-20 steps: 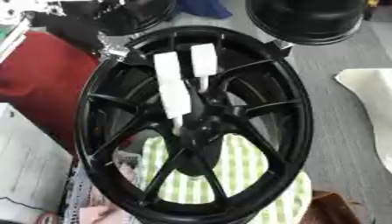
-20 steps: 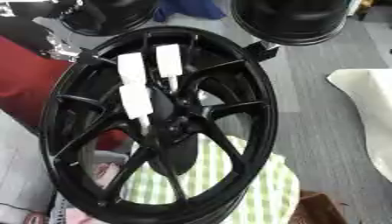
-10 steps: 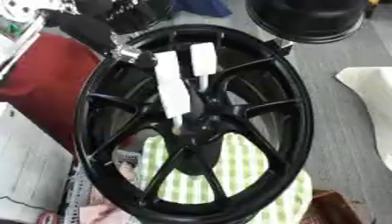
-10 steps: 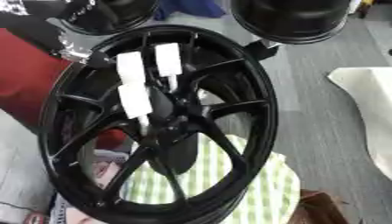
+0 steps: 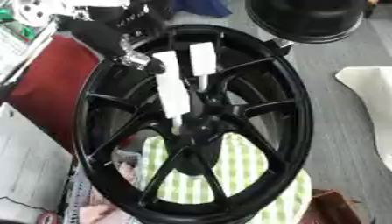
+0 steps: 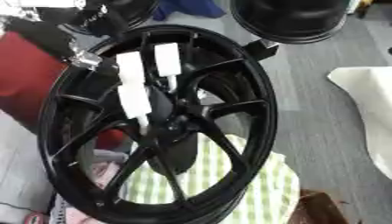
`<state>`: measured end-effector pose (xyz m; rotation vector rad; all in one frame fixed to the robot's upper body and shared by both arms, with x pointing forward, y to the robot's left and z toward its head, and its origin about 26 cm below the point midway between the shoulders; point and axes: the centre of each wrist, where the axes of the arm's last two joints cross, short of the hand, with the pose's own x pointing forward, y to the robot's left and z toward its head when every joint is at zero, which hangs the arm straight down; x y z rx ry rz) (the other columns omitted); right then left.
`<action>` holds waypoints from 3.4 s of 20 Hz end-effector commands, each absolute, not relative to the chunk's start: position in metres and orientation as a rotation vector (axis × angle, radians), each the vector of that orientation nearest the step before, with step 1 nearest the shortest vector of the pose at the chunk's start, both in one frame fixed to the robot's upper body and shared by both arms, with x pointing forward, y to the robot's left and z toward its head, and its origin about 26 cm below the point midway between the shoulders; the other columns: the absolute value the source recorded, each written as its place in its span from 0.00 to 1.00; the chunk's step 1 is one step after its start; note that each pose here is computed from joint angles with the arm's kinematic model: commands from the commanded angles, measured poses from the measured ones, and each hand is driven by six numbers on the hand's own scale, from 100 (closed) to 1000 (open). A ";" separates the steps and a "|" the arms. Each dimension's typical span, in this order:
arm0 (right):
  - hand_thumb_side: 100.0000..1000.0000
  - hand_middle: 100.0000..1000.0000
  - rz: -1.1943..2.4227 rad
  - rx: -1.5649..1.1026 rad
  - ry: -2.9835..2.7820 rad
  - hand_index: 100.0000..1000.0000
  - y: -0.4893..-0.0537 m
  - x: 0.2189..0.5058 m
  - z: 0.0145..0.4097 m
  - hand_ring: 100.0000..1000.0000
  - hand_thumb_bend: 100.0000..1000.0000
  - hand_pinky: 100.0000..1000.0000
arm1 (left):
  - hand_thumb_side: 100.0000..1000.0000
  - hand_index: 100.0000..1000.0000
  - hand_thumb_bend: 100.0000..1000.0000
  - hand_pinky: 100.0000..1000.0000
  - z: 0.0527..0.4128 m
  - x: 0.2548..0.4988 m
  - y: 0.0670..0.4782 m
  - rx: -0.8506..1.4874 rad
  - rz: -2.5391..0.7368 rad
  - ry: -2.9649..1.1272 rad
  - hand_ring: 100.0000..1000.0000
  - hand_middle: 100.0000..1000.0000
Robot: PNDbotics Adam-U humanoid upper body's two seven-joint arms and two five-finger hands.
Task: Pull the pin out of the wheel hub.
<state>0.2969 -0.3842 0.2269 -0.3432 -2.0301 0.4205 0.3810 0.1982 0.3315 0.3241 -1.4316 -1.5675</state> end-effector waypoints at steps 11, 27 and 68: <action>0.47 0.61 0.421 -0.348 -2.057 0.70 -0.386 0.297 0.234 0.64 0.06 0.71 | 0.31 0.84 0.49 0.84 0.333 0.386 0.197 0.387 -1.560 -1.398 0.83 0.72; 0.48 0.61 0.413 -0.340 -2.063 0.70 -0.385 0.298 0.233 0.64 0.07 0.71 | 0.22 0.83 0.43 0.84 0.325 0.392 0.196 0.402 -1.573 -1.364 0.82 0.71; 0.47 0.60 0.383 -0.339 -2.063 0.70 -0.388 0.302 0.227 0.65 0.10 0.72 | 0.22 0.67 0.37 0.79 0.325 0.397 0.184 0.466 -1.633 -1.320 0.67 0.47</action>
